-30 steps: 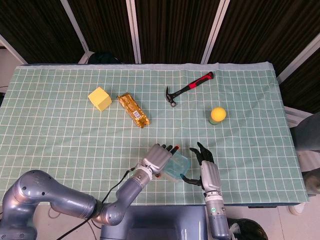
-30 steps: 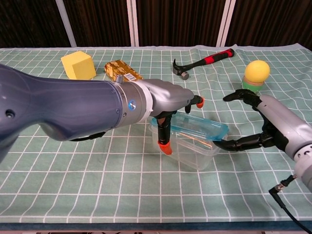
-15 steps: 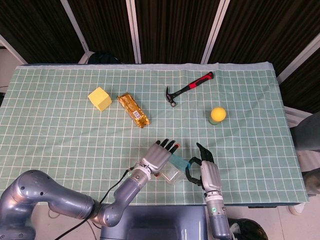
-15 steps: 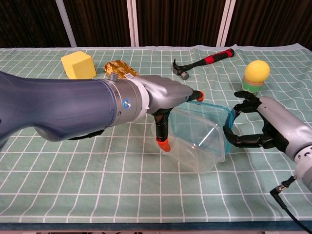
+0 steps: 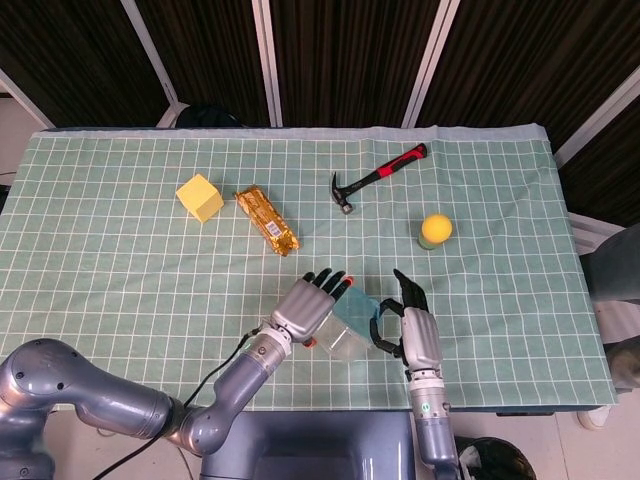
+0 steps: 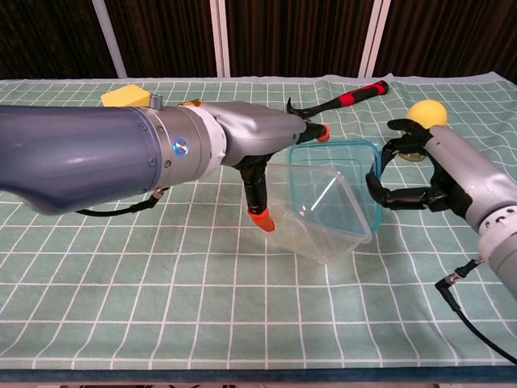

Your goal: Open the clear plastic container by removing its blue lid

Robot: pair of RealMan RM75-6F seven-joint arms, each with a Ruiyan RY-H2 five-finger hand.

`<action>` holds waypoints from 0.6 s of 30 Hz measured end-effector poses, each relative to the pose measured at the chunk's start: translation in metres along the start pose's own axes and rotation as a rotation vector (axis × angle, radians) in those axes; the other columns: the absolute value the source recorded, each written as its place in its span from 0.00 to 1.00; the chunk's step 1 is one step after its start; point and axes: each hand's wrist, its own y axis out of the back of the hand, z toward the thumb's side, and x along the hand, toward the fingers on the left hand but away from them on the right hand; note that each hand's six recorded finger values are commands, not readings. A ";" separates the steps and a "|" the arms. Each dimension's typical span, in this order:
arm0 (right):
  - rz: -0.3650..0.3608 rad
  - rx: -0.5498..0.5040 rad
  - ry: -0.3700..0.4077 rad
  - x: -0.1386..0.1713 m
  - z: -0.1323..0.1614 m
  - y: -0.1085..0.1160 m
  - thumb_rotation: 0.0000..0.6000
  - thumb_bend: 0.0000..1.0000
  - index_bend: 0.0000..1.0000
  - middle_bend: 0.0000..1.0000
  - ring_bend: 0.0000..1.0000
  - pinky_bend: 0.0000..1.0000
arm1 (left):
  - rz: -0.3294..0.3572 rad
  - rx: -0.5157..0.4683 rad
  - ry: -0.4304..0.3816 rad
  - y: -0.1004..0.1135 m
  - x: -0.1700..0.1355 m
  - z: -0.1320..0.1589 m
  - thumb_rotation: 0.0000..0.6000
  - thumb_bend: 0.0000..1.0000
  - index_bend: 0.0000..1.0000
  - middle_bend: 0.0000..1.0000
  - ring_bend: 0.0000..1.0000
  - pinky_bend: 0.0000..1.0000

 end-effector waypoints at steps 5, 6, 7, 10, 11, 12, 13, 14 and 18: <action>0.007 0.000 -0.004 0.005 0.000 0.000 1.00 0.64 0.67 0.08 0.00 0.00 | -0.001 -0.016 0.000 0.001 -0.005 -0.006 1.00 0.04 0.00 0.01 0.02 0.19; 0.010 0.001 -0.005 0.007 0.000 0.000 1.00 0.64 0.68 0.08 0.00 0.00 | -0.003 -0.015 -0.002 0.001 -0.006 -0.007 1.00 0.04 0.00 0.03 0.02 0.19; 0.010 0.003 -0.004 0.008 0.000 0.000 1.00 0.64 0.68 0.08 0.00 0.00 | -0.006 -0.013 -0.004 0.001 -0.007 -0.008 1.00 0.04 0.00 0.05 0.03 0.19; 0.007 0.012 0.005 0.008 0.002 0.000 1.00 0.64 0.68 0.08 0.00 0.00 | -0.016 -0.012 -0.015 0.000 -0.012 -0.009 1.00 0.04 0.00 0.07 0.03 0.19; 0.006 0.015 0.008 0.008 0.003 0.000 1.00 0.64 0.68 0.08 0.00 0.00 | -0.021 -0.013 -0.020 0.000 -0.014 -0.009 1.00 0.04 0.00 0.08 0.03 0.19; 0.006 0.017 0.011 0.008 0.004 -0.001 1.00 0.64 0.68 0.08 0.00 0.00 | -0.027 -0.011 -0.027 -0.001 -0.016 -0.009 1.00 0.04 0.00 0.08 0.03 0.19; 0.006 0.019 0.012 0.008 0.005 -0.002 1.00 0.64 0.68 0.08 0.00 0.00 | -0.033 -0.008 -0.033 -0.002 -0.018 -0.009 1.00 0.04 0.00 0.08 0.03 0.19; 0.007 0.020 0.013 0.008 0.006 -0.002 1.00 0.64 0.68 0.08 0.00 0.00 | -0.040 -0.005 -0.037 -0.003 -0.020 -0.010 1.00 0.04 0.00 0.09 0.03 0.19; 0.014 0.030 0.018 0.010 0.007 -0.006 1.00 0.64 0.68 0.08 0.00 0.00 | -0.062 -0.002 -0.052 -0.006 -0.025 -0.012 1.00 0.04 0.00 0.08 0.03 0.19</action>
